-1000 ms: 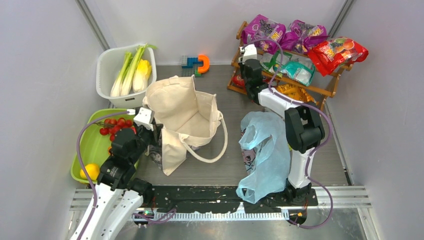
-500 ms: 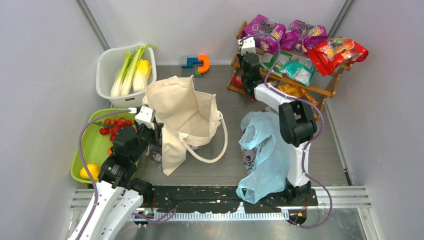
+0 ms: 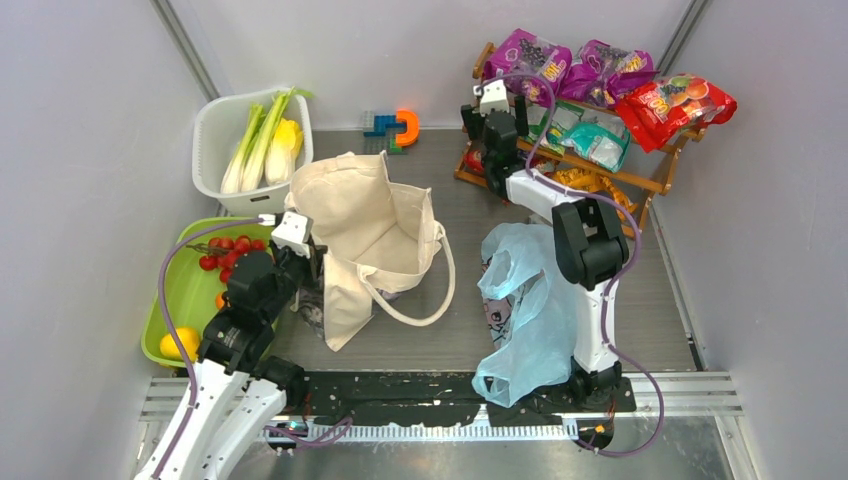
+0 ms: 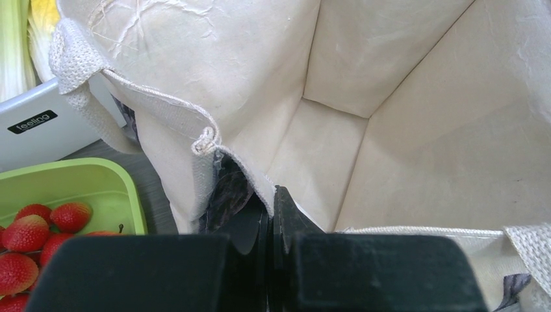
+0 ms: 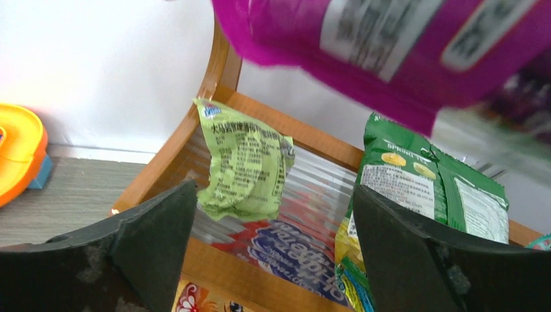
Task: Untie the knot of the grocery bags and take out the mixed food
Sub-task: Place the fake candies on the shelf.
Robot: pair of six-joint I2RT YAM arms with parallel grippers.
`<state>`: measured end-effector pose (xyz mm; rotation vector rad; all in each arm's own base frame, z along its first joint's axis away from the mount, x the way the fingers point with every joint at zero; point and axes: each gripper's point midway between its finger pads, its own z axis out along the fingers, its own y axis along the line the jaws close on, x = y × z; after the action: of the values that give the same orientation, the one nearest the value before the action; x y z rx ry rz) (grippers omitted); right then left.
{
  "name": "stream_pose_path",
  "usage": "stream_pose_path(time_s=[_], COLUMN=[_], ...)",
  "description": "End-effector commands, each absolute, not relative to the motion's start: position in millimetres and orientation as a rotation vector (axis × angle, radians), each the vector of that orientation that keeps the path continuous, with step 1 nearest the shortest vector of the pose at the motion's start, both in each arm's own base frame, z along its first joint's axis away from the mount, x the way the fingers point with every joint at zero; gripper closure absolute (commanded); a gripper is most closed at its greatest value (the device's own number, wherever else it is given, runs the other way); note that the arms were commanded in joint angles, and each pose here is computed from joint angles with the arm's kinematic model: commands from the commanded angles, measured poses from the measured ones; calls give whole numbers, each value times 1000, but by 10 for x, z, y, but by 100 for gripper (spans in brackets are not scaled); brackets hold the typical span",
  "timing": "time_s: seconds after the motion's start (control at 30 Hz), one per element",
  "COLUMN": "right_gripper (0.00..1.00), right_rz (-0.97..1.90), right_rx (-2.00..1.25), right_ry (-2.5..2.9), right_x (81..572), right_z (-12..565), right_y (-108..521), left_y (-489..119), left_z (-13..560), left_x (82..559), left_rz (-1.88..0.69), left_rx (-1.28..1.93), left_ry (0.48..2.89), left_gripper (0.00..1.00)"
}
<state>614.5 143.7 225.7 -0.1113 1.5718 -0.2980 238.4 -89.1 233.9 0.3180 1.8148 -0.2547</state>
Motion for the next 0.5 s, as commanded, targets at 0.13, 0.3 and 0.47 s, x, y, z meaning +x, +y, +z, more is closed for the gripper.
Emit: stream_pose_path(time_s=[0.13,0.3,0.47], right_gripper=[4,4,5], right_rz=[-251,-231,-223], right_rx=[-86,-77,-90], right_ry=[1434,1419,1414], right_x=[5817,5602,5300], right_z=[2780,2833,2813], right_y=[1486,1540,1618], left_y=[-835,-836,-831], left_z=[2063,2080,2108], left_x=[2332,2320,2304], left_rz=[-211,-216,-220], left_rx=[362,360,353], left_ry=[1909,1900,1886], left_gripper=[100,100,100])
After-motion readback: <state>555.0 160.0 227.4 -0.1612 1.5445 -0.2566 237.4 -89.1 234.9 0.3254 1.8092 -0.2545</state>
